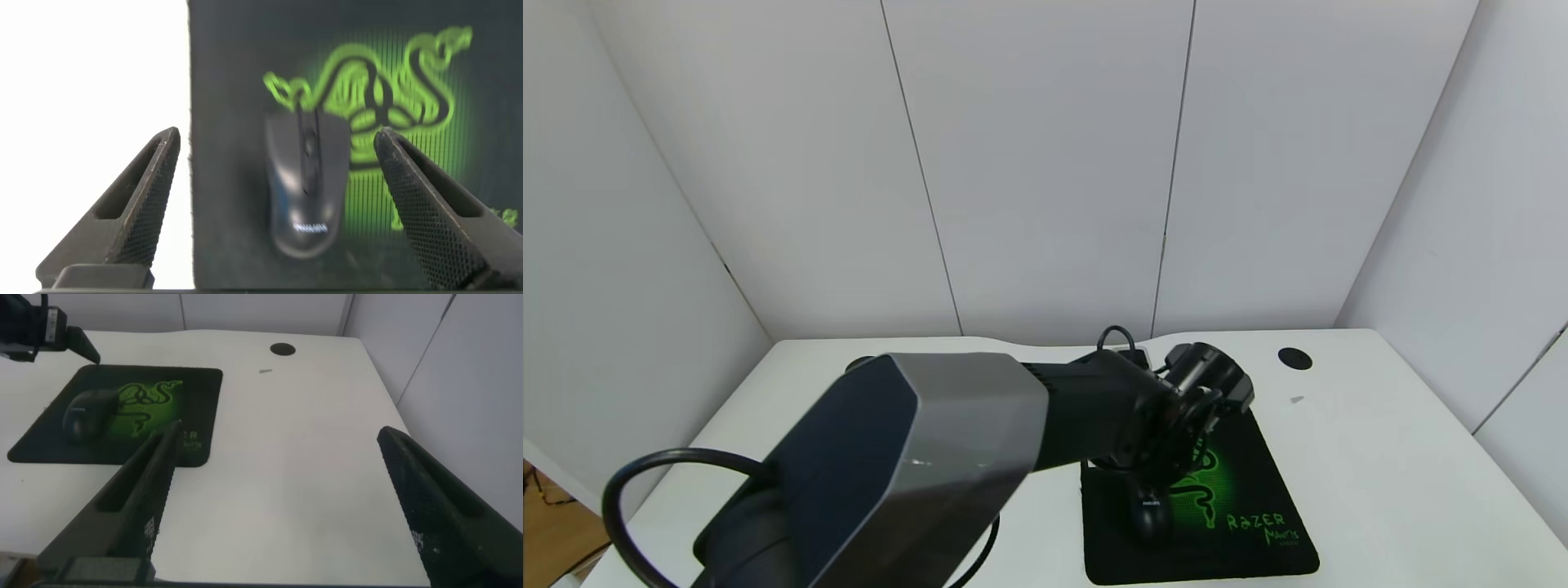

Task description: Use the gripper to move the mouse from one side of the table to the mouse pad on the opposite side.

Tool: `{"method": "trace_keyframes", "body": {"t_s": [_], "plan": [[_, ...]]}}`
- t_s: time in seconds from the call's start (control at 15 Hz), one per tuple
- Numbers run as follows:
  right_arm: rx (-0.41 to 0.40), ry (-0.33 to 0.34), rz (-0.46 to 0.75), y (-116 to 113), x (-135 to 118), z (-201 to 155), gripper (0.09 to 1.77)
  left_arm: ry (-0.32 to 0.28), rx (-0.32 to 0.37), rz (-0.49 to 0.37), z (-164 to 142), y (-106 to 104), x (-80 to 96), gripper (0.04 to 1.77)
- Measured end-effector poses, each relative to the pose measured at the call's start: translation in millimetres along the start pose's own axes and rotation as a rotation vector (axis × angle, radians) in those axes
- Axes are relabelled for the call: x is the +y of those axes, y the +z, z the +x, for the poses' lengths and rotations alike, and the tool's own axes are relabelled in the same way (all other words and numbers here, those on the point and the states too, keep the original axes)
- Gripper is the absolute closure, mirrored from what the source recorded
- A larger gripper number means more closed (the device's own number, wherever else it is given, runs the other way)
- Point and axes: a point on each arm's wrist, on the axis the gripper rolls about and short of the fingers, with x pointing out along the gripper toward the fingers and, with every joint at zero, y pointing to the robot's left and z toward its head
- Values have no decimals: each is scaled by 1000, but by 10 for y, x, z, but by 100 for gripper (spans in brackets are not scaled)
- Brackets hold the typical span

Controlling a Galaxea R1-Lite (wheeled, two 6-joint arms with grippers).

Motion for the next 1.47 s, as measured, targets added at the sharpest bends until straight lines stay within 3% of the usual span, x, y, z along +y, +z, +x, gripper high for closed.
{"method": "trace_keyframes", "body": {"t_s": [0.33, 0.53, 0.8, 1.13, 1.27, 1.47], "plan": [[0, 0, 0, 0, 0, 0, 15, 55, -45, -52, 22, 588, 576, 11], [0, 0, 0, 0, 0, 0, 15, 31, -96, -88, 127, 911, 1046, 11], [0, 0, 0, 0, 0, 0, 15, 2, -174, -81, 173, 1131, 1818, 10], [0, 0, 0, 0, 0, 0, 15, -5, -256, -92, -159, 1241, 2924, 10], [0, 0, 0, 0, 0, 0, 15, 0, -294, -95, -336, 1196, 3289, 10], [0, 0, 0, 0, 0, 0, 15, 17, -358, -68, -578, 1051, 3666, 9]]}}
